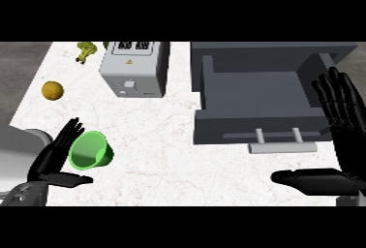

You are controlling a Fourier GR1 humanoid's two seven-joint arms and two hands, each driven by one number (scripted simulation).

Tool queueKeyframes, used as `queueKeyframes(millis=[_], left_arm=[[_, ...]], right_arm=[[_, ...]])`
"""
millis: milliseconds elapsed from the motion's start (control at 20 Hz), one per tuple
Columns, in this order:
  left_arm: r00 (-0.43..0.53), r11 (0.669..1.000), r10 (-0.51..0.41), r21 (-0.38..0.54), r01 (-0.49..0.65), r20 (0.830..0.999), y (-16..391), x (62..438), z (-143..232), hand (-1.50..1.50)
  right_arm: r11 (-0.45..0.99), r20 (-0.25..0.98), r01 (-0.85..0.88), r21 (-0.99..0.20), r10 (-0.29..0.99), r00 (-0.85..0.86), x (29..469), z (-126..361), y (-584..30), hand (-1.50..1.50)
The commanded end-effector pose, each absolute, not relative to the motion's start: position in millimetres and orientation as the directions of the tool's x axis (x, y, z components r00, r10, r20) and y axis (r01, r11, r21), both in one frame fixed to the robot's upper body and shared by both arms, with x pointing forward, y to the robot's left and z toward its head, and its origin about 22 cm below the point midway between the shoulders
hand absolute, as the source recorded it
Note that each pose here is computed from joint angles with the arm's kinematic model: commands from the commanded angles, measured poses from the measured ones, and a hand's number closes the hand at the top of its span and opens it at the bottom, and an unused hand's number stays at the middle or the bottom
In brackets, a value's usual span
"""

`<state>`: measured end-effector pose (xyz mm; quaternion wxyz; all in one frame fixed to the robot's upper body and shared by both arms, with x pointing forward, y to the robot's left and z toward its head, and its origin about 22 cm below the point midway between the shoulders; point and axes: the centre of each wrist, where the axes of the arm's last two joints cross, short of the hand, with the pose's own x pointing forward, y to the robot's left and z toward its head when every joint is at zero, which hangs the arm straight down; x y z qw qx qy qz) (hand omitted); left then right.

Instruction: Pick up the cup, place it into the drawer and close the drawer

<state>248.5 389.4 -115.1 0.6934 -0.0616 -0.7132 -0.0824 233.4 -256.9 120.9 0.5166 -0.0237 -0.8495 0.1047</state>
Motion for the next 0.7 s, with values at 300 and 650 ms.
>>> queueKeyframes(millis=[300,650], left_arm=[[-0.124,0.955,0.088,-0.049,0.291,0.988,376,251,-125,-1.50],[-0.106,0.936,0.162,-0.119,0.331,0.981,359,263,-126,-1.50]], right_arm=[[0.975,0.875,-0.097,-0.201,0.134,-0.466,226,117,-250,-1.50],[0.979,0.880,-0.096,-0.181,0.118,-0.459,230,108,-261,-1.50]])
